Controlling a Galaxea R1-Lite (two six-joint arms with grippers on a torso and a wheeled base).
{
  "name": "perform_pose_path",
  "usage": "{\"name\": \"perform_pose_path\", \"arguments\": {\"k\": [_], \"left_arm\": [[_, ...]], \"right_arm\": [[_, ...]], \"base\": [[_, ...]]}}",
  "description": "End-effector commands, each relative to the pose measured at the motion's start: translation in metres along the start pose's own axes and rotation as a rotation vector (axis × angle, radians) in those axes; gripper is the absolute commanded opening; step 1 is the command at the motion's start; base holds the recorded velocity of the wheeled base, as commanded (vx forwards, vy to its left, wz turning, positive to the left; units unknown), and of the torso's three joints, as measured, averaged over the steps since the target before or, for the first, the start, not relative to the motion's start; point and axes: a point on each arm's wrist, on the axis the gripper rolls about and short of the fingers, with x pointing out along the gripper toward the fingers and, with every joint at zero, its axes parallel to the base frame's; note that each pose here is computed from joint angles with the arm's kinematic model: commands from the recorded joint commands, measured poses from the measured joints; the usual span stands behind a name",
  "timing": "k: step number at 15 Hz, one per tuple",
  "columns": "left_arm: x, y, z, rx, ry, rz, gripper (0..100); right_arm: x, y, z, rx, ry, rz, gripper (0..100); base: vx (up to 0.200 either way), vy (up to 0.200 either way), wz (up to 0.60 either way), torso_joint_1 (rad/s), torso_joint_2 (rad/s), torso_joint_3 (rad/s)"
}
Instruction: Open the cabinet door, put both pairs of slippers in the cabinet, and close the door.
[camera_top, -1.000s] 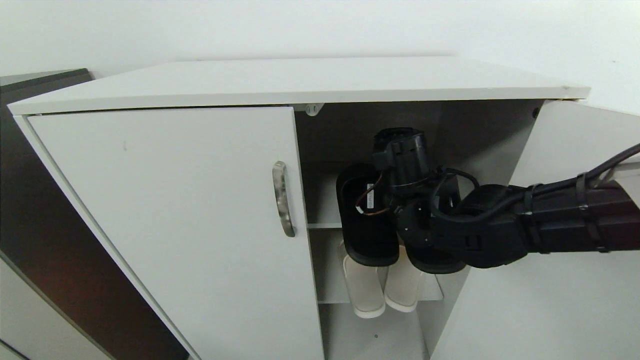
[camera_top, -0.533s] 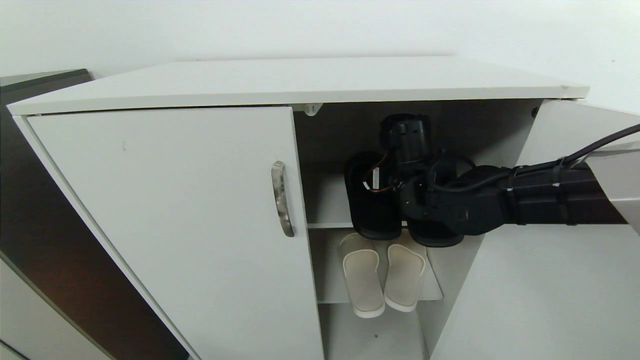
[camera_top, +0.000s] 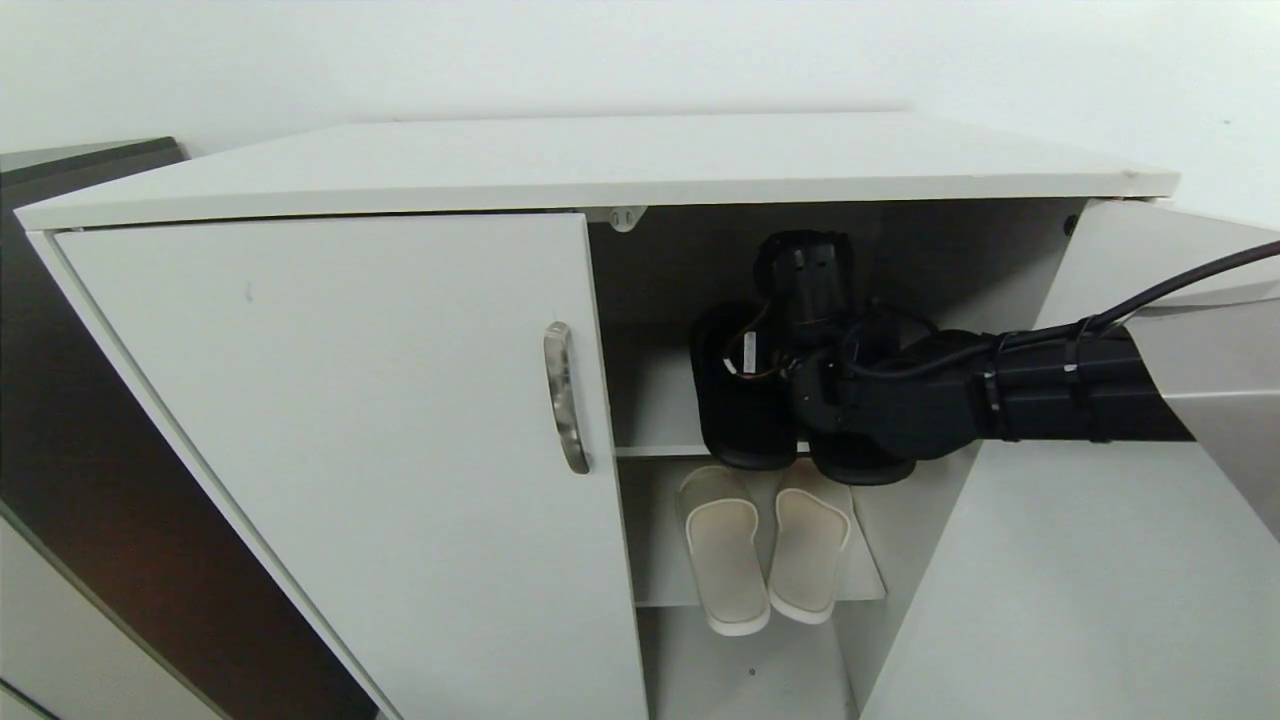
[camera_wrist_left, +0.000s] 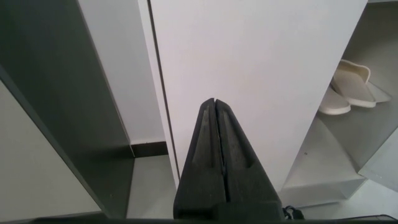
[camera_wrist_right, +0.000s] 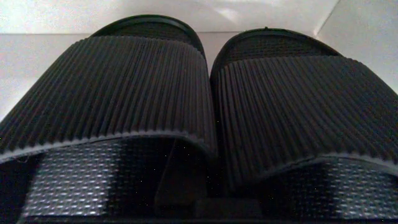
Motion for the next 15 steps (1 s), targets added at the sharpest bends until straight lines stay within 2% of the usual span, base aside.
{"name": "perform_pose_path", "arguments": {"k": [1,2,8,12,15], "left_arm": [[0.0,0.0,0.0,0.0,0.0,0.0,0],[0.0,0.0,0.0,0.0,0.0,0.0,0],[0.0,0.0,0.0,0.0,0.0,0.0,0],[0.0,0.0,0.0,0.0,0.0,0.0,0],[0.0,0.0,0.0,-0.001,0.0,0.0,0]], "right_arm": [[0.001,0.0,-0.002,-0.001,0.003,-0.001,0],[0.001,0.0,-0.003,-0.003,0.005,-0.001,100],[-0.021,-0.006,-0.003,-0.022,0.022,0.01,100],[-0.068,-0.014,0.006,-0.025,0.018,0.069,100],[-0.12,-0.026,-0.004,-0.036,0.037,0.151,100]], "base": [[0.0,0.0,0.0,0.0,0.0,0.0],[0.0,0.0,0.0,0.0,0.0,0.0],[0.0,0.0,0.0,0.0,0.0,0.0],[0.0,0.0,0.0,0.0,0.0,0.0],[0.0,0.0,0.0,0.0,0.0,0.0]]}}
